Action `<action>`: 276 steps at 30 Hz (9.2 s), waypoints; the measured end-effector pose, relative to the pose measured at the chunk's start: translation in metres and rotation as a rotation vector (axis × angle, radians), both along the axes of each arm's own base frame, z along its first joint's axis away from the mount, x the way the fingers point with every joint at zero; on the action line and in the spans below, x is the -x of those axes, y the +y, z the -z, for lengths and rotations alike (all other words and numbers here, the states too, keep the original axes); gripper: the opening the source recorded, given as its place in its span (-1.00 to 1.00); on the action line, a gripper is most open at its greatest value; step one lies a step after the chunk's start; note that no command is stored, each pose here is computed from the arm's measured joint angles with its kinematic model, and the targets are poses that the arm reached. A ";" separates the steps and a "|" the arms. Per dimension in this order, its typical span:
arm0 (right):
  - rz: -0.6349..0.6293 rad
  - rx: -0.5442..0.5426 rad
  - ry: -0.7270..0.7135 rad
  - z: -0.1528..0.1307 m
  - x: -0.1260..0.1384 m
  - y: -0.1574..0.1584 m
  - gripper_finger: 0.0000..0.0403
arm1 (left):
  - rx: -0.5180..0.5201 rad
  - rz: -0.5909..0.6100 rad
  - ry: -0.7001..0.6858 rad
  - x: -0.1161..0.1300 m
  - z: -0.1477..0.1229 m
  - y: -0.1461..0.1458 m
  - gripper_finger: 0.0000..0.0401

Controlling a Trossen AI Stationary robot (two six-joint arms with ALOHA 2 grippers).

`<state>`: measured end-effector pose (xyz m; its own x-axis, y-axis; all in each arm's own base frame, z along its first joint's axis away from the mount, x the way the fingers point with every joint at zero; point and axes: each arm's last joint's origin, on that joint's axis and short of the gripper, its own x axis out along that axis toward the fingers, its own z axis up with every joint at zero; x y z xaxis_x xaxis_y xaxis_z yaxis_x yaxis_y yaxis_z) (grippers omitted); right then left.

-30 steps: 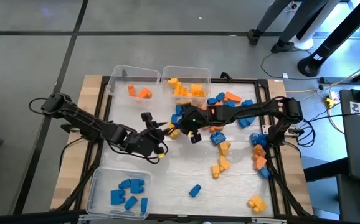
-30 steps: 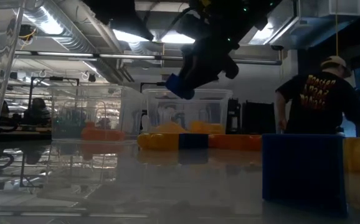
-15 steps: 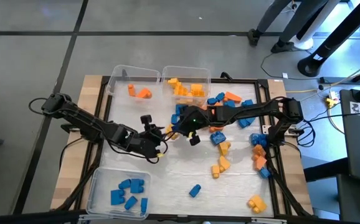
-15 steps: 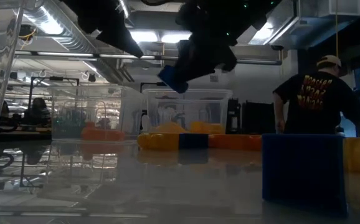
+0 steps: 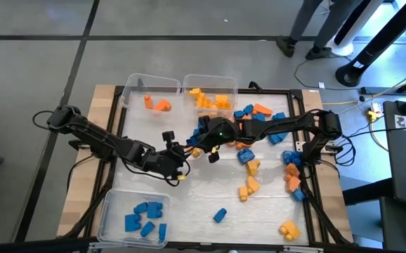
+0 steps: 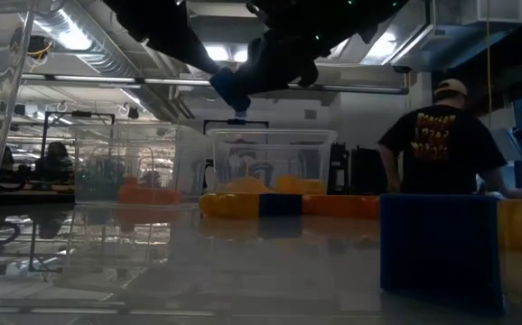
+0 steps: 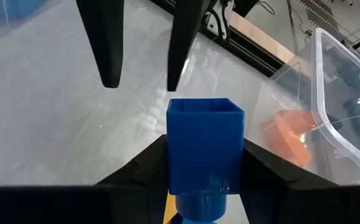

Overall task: Sort blocks
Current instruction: Put the blue game piece into the bottom transparent bin, then put the yellow game piece into the top right transparent bin

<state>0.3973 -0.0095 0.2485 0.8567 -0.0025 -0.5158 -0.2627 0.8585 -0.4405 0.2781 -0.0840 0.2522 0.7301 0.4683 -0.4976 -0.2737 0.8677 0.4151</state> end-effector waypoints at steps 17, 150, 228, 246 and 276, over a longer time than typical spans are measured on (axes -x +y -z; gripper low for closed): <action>-0.019 -0.012 -0.035 -0.002 -0.002 0.000 -0.23 | 0.002 -0.044 0.035 -0.009 0.005 0.022 -0.46; -0.507 -0.063 0.484 0.106 0.044 0.210 -0.32 | 1.034 0.207 0.255 0.106 -0.013 -0.117 -0.47; -0.285 0.131 -0.068 -0.041 -0.062 0.092 -0.22 | 0.000 0.079 -0.056 0.099 -0.018 -0.067 -0.47; -0.498 0.139 -0.315 -0.015 -0.070 0.190 -0.21 | 0.063 0.047 -0.114 0.122 -0.043 -0.042 -0.47; -0.480 0.086 -0.327 0.014 -0.081 0.198 0.26 | 0.062 0.048 -0.109 0.122 -0.042 -0.042 -0.47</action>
